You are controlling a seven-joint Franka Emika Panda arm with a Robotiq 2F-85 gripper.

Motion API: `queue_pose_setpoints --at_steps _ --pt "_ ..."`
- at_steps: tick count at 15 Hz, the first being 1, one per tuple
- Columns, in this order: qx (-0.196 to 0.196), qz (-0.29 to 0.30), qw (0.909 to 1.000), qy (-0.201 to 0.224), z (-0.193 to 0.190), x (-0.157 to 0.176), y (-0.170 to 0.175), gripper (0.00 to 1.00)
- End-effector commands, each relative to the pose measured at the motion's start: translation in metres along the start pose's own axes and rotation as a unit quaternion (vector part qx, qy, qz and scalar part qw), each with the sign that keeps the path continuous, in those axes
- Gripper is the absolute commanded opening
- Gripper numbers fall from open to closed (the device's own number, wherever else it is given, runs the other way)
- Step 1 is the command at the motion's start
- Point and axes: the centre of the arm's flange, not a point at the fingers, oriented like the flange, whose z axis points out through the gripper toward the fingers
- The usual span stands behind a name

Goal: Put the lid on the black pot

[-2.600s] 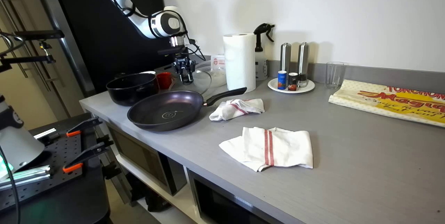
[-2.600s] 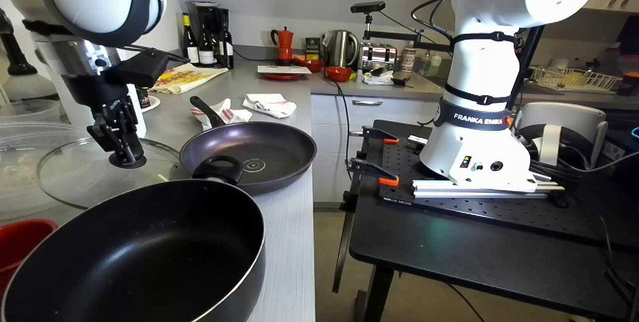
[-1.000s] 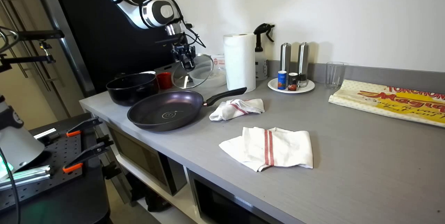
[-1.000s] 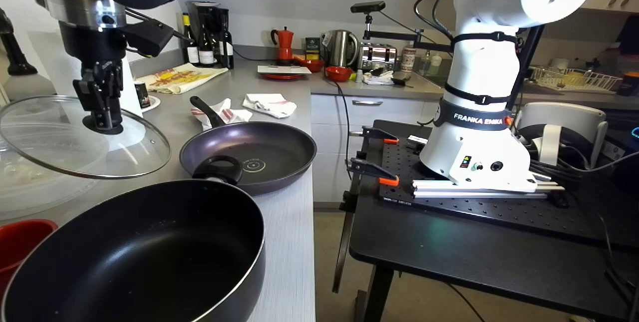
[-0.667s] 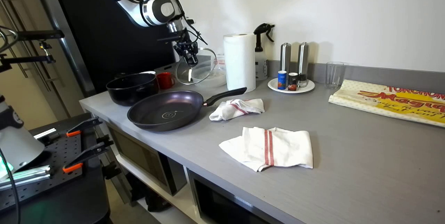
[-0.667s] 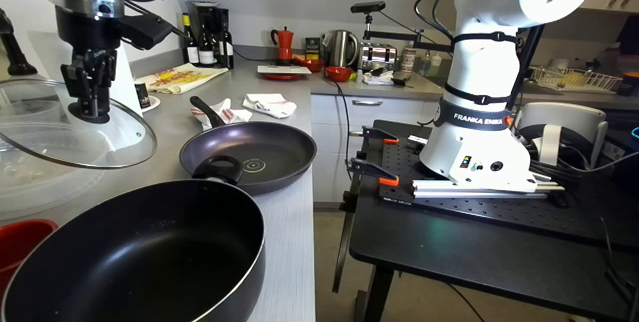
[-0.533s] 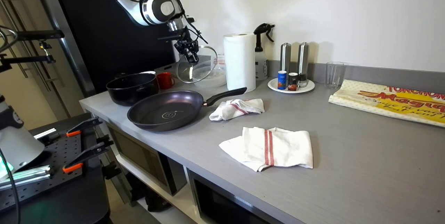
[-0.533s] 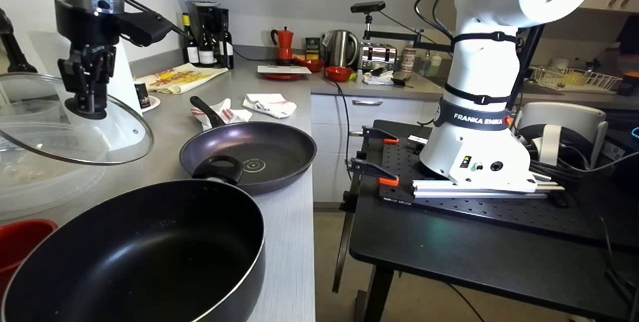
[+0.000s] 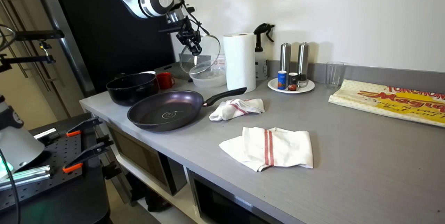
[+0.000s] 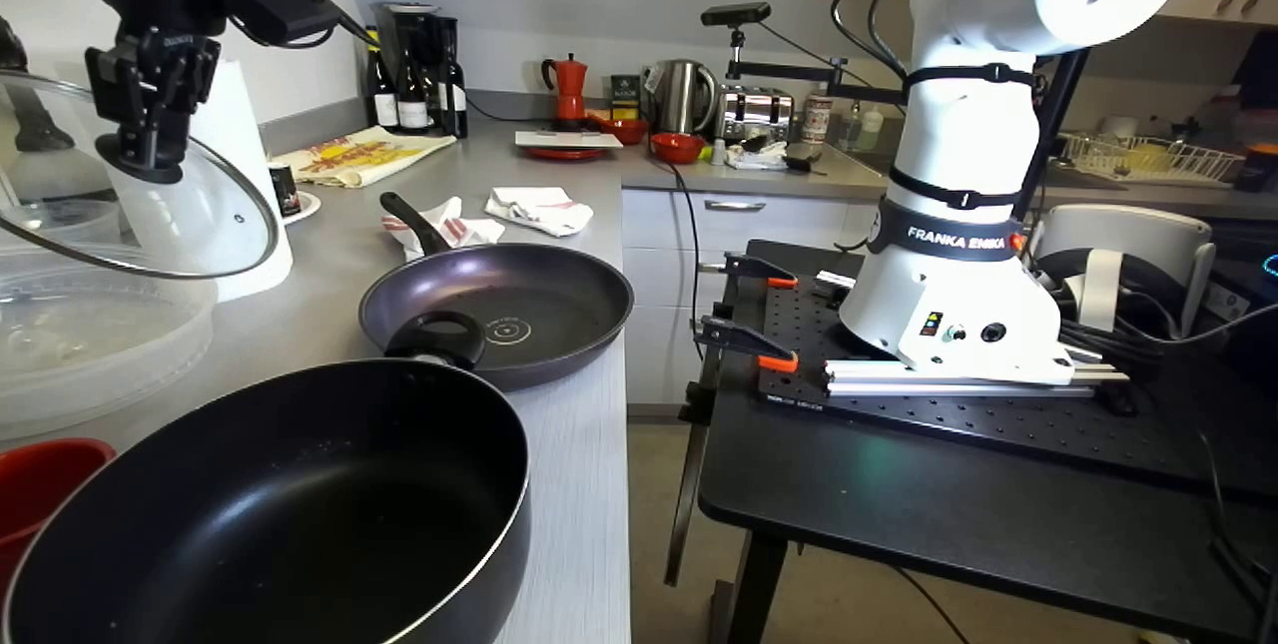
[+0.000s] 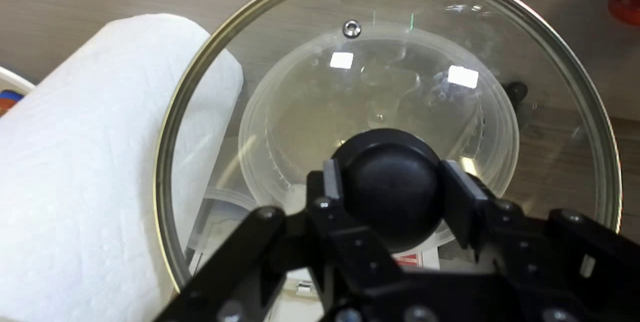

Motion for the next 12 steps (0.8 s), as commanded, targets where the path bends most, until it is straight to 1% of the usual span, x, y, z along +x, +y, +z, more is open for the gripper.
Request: queue_pose_setpoints --at_steps 1,4,6,12 --pt "-0.012 0.009 0.9994 0.032 -0.043 0.001 -0.004 0.25" --pt "-0.019 0.004 0.9992 0.036 -0.061 0.004 -0.010 0.25" --pt "-0.022 -0.003 0.9993 0.031 -0.073 0.002 -0.016 0.25" --pt "-0.052 -0.021 0.9984 0.004 -0.108 -0.005 -0.037 0.25"
